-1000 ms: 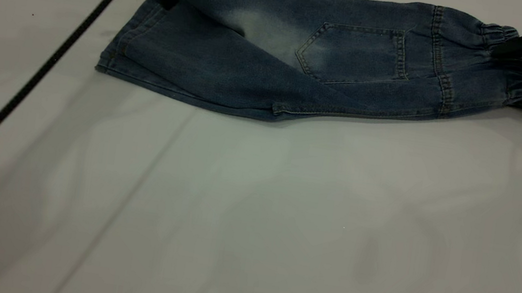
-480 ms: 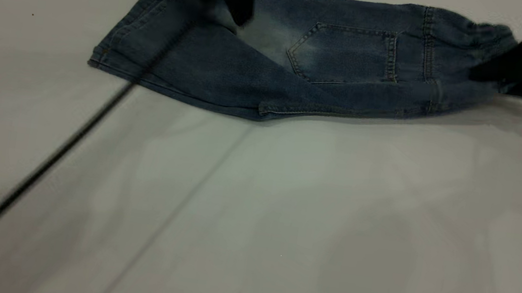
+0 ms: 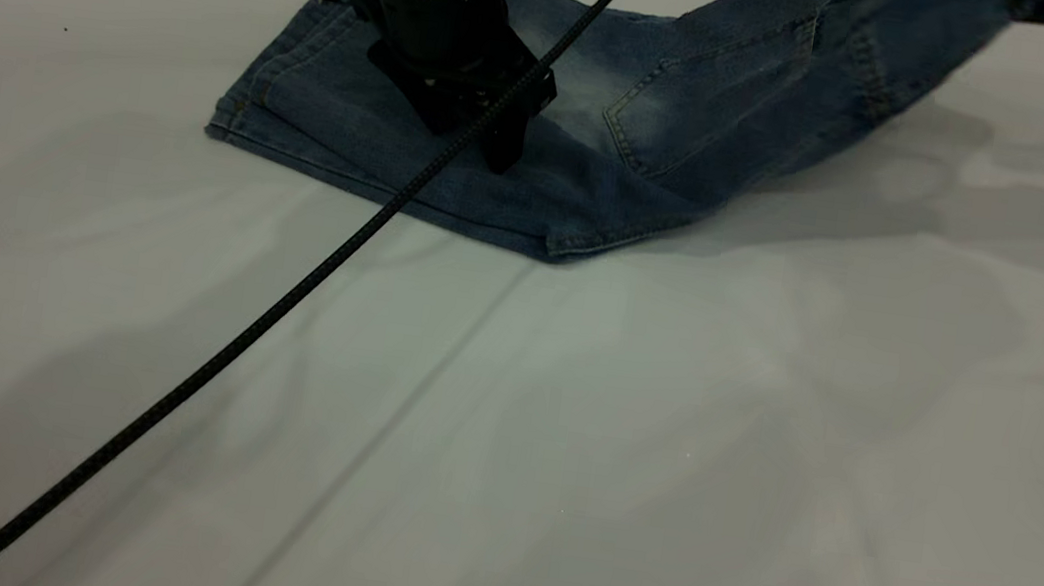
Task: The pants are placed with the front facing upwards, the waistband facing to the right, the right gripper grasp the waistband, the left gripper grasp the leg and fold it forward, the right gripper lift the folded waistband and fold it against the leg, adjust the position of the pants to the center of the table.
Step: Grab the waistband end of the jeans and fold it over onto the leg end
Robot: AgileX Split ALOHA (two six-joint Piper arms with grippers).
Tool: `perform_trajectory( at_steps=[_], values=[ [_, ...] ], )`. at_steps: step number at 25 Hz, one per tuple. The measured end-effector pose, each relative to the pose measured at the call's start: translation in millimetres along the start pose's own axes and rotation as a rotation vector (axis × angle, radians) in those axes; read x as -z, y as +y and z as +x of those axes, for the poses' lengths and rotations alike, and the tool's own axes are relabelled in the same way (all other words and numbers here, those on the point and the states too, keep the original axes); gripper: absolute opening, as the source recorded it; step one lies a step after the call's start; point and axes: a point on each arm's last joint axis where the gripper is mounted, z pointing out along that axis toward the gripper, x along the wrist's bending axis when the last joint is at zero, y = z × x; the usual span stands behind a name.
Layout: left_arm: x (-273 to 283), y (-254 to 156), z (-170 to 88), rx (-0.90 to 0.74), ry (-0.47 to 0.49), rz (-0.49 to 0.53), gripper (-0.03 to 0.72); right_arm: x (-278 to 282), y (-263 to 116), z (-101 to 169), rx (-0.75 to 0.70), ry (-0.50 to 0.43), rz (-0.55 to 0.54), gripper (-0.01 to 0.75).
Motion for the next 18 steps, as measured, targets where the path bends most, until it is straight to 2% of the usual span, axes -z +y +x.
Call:
perform_trajectory(
  at_steps=[7,11,14,18],
  values=[
    [0,1,-3,0.022,-0.018,-0.009,0.482,-43,-5,59,0.067,0.136,0.044,0.083],
    [14,6,-1,0.042,-0.039,0.035,0.482,-51,-6,71,0.079,0.157,0.055,0.083],
    [51,22,12,0.057,-0.036,0.032,0.482,-51,-5,71,0.073,0.153,0.052,0.083],
    [102,32,53,0.081,0.035,0.006,0.482,-50,-4,71,0.075,0.151,0.052,0.083]
  ],
)
